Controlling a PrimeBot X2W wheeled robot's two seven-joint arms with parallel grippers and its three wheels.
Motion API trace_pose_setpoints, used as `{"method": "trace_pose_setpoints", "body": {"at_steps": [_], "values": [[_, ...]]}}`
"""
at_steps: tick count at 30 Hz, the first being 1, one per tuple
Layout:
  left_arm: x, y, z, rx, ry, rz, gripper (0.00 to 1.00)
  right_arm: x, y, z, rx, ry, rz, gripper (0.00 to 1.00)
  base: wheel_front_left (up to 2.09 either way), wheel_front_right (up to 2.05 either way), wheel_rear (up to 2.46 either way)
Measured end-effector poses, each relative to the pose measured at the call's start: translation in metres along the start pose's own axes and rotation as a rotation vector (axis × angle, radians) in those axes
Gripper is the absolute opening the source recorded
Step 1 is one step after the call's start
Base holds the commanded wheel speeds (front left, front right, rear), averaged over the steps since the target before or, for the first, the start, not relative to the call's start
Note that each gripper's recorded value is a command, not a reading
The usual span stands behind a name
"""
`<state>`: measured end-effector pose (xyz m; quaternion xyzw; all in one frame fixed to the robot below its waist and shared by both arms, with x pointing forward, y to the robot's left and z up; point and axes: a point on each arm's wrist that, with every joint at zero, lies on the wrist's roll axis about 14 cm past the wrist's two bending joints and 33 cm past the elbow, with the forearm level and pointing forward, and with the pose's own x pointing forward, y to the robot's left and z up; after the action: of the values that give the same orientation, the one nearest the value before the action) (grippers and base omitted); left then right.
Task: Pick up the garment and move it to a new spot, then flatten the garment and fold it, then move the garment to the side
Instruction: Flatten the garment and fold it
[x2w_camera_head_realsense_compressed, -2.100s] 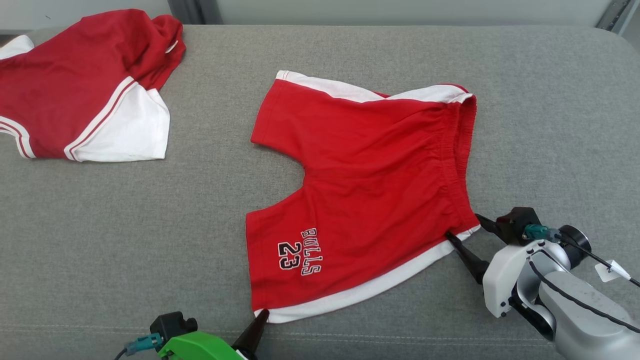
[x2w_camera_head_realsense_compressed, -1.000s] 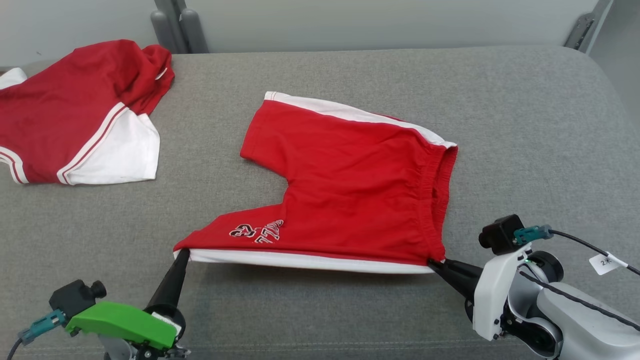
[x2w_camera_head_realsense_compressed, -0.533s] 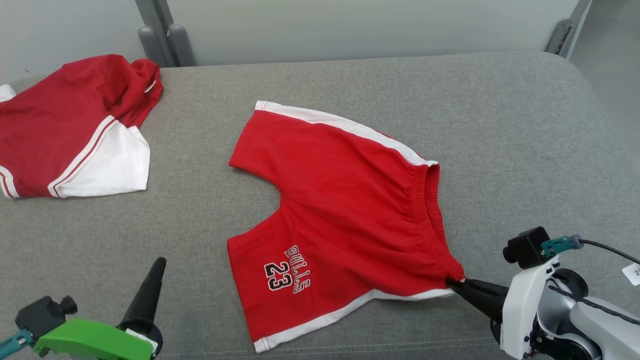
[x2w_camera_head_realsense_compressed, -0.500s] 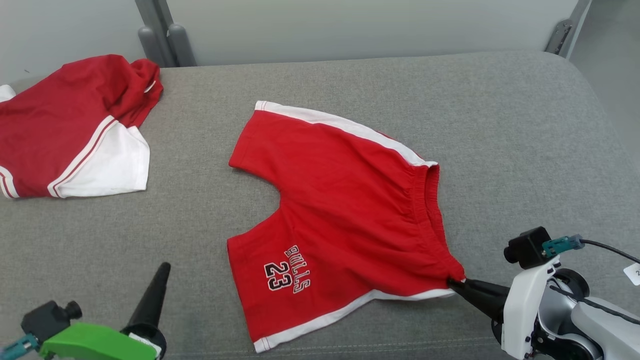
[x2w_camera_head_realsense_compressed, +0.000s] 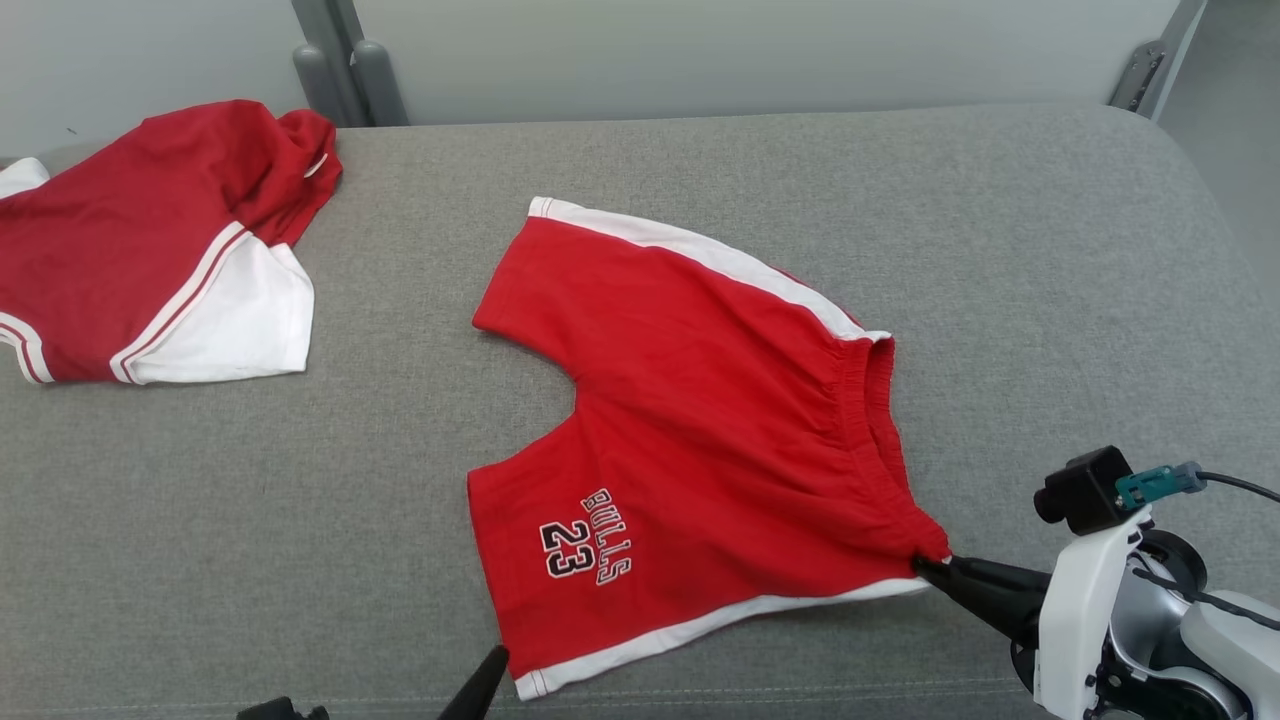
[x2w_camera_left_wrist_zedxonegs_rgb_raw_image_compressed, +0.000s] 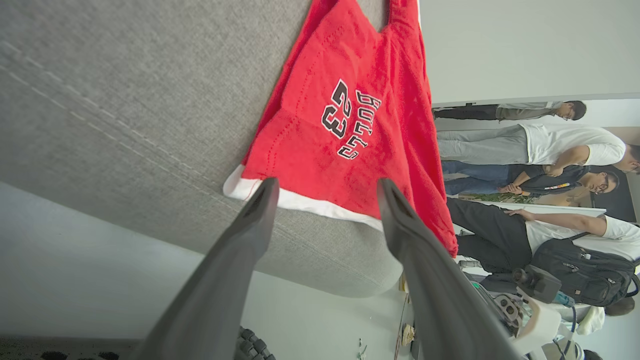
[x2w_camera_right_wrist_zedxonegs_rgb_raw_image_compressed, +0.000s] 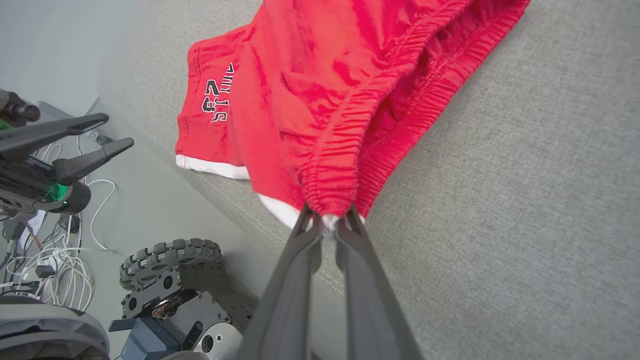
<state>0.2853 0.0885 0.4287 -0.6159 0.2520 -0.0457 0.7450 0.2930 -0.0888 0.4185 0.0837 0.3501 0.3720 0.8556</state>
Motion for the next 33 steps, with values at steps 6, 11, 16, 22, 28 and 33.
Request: {"method": "trace_pose_setpoints", "body": {"at_steps": [6, 11, 16, 22, 28, 33], "values": [[0.0, 0.025, -0.024, -0.068, 0.08, 0.089, 1.0, -0.002, 0.005, 0.002, -0.003, 0.008, 0.022, 0.0, 0.0, 0.0, 0.0], [0.0, 0.042, -0.033, -0.103, 0.102, 0.151, 1.0, -0.005, 0.003, 0.004, -0.003, 0.013, 0.021, 0.0, 0.0, 0.0, 0.0], [0.009, 0.043, -0.033, -0.149, 0.099, 0.157, 1.0, -0.006, 0.002, 0.005, 0.0, 0.022, 0.02, 0.0, 0.0, 0.0, 0.0], [0.019, 0.046, -0.029, -0.141, 0.102, 0.171, 1.0, -0.008, -0.001, 0.006, 0.008, 0.024, 0.008, 0.0, 0.0, 0.0, 0.0], [0.025, 0.058, -0.033, -0.135, 0.122, 0.205, 1.0, -0.009, -0.001, 0.009, 0.014, 0.026, 0.002, 0.0, 0.0, 0.0, 0.0], [0.032, 0.058, -0.035, -0.128, 0.13, 0.196, 1.0, -0.011, -0.002, 0.01, 0.012, 0.036, 0.001, 0.0, 0.0, 0.0, 0.0]]}}
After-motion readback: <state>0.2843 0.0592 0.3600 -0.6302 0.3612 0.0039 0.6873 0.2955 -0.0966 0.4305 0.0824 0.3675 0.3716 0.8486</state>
